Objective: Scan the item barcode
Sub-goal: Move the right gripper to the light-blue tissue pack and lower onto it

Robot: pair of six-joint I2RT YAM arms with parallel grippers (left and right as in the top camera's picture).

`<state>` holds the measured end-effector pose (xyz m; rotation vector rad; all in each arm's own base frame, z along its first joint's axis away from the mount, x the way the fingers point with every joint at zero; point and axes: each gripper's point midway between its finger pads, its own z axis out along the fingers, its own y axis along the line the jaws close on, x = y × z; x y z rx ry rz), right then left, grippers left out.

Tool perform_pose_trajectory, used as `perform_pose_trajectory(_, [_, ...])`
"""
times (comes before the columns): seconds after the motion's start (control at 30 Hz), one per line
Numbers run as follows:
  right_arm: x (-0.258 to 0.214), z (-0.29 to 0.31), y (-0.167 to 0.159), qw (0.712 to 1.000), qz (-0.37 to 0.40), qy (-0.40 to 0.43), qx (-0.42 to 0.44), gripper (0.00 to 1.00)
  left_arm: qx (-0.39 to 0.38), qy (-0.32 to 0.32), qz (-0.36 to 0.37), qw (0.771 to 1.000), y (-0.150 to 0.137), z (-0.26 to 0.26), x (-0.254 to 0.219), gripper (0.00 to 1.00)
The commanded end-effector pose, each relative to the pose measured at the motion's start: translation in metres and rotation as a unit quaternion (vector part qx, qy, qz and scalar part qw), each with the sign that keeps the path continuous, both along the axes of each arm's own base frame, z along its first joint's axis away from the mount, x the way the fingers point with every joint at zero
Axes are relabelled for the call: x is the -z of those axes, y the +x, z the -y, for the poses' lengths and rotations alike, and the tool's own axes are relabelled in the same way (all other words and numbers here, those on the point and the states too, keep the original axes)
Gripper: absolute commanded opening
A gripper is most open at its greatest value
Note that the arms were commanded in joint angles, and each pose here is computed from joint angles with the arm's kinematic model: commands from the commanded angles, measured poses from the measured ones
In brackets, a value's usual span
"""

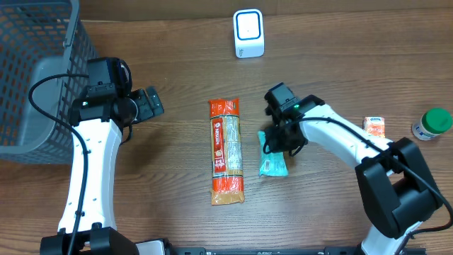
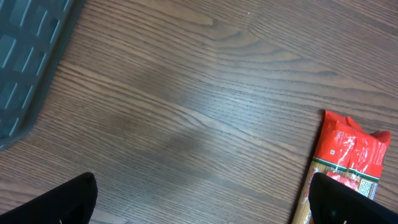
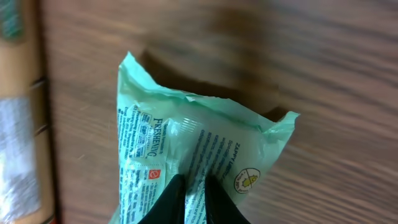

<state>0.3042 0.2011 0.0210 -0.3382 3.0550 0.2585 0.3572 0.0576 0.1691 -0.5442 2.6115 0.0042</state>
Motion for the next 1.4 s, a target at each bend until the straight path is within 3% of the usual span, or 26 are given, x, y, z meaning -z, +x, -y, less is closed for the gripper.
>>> perform_pose_trajectory(0.0, [-0.002,0.027,0.014,0.998,0.017,-0.026,0.055,0.12,0.007,0.001,0.002,1.000,0.001,0.001,-0.002,1.00])
perform_pose_trajectory(0.2, [-0.003,0.057,0.035,0.994,0.024,-0.022,0.103,0.11,0.007,0.001,0.002,1.000,0.001,0.001,-0.002,1.00])
perform_pose_trajectory(0.3, [-0.005,0.065,0.046,0.994,0.036,-0.009,0.107,0.04,0.007,0.001,0.002,1.000,0.001,0.001,-0.002,1.00])
perform_pose_trajectory(0.47, [-0.036,0.039,0.052,0.993,0.024,0.106,0.035,0.04,0.007,0.001,0.002,1.000,0.001,0.001,-0.002,1.00])
perform_pose_trajectory(0.6, [-0.058,0.039,0.046,0.987,0.000,0.151,0.044,0.04,0.007,0.001,0.002,1.000,0.001,0.001,-0.002,1.00])
perform_pose_trajectory(0.73, [-0.063,0.026,0.024,0.977,-0.036,0.208,0.002,0.04,0.007,0.001,0.002,1.000,0.001,0.001,-0.002,1.00])
perform_pose_trajectory(1.23, [0.001,0.020,0.006,0.968,-0.001,0.250,-0.015,0.04,0.007,0.001,0.002,1.000,0.001,0.001,-0.002,1.00])
perform_pose_trajectory(1.37, [0.025,0.029,0.001,0.977,0.018,0.214,-0.015,0.04,0.007,0.001,0.002,1.000,0.001,0.001,-0.002,1.00])
